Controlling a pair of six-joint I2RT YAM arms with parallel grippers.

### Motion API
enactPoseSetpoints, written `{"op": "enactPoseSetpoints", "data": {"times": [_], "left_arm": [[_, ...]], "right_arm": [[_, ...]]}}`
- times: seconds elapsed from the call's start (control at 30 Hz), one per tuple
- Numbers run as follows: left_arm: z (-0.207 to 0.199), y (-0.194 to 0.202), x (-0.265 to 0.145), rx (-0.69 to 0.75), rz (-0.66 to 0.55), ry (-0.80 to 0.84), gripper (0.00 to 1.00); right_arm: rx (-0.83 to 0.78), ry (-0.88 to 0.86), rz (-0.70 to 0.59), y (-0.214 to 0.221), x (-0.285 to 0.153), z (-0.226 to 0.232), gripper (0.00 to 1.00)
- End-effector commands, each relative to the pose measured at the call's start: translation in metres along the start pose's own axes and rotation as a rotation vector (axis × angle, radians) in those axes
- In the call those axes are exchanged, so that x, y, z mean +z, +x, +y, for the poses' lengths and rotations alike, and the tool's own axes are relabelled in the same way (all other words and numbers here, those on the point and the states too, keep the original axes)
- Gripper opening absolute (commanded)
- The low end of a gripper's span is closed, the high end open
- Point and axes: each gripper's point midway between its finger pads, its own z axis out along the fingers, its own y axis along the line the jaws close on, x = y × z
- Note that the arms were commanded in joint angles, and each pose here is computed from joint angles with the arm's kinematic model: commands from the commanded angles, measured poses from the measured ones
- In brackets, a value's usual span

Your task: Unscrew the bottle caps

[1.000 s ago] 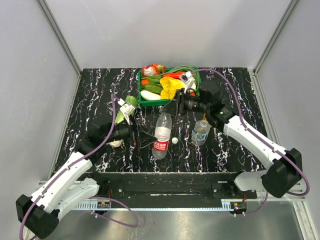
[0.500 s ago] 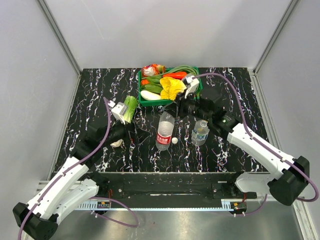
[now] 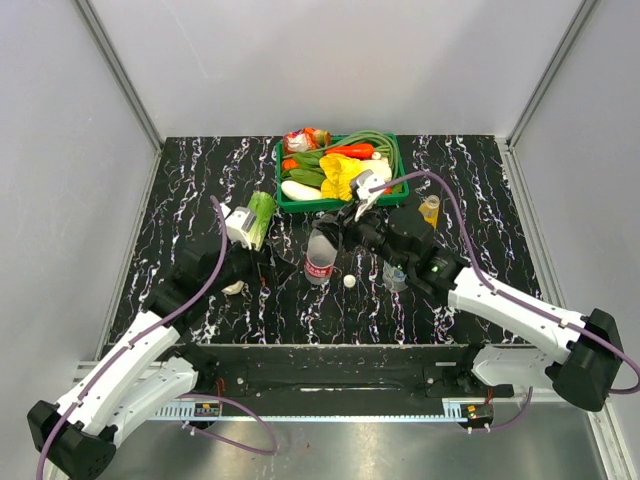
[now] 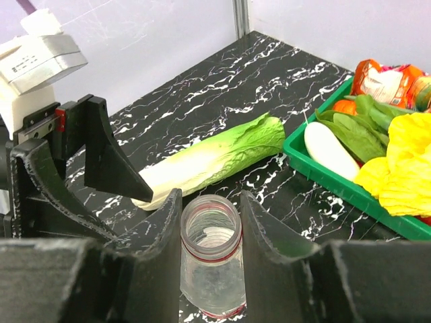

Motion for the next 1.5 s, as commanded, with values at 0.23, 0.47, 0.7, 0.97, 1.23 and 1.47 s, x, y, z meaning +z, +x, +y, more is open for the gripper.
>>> {"op": "enactPoseSetpoints", "data": {"times": [0.23, 0.47, 0.7, 0.97, 1.23, 1.47], "left_arm": [[0.020, -0.019, -0.009, 0.017, -0.090, -0.133, 0.99], [0.024, -0.017, -0.012, 0.007, -0.103, -0.153, 0.99], [0.019, -0.016, -0.012, -0.008, -0.095, -0.128, 0.99], [0.018, -0.017, -0.011, -0.005, -0.090, -0.125, 0.99], [0.020, -0.015, -0.010, -0.011, -0.084, -0.130, 0.99], [0.020, -0.014, -0.010, -0.019, -0.084, -0.129, 0.99]], "right_arm": [[-0.200, 0.121, -0.176, -0.017, 0.014, 0.005, 0.00], [-0.224, 0.134, -0.159, 0.010, 0.026, 0.001, 0.00], [-0.209, 0.163, -0.115, 0.040, 0.036, -0.007, 0.00], [-0.174, 0.201, -0.062, 0.073, 0.033, -0.017, 0.00], [-0.172, 0.207, -0.043, 0.082, 0.027, -0.020, 0.41], [-0.154, 0.170, -0.077, 0.052, 0.022, -0.009, 0.74]]}}
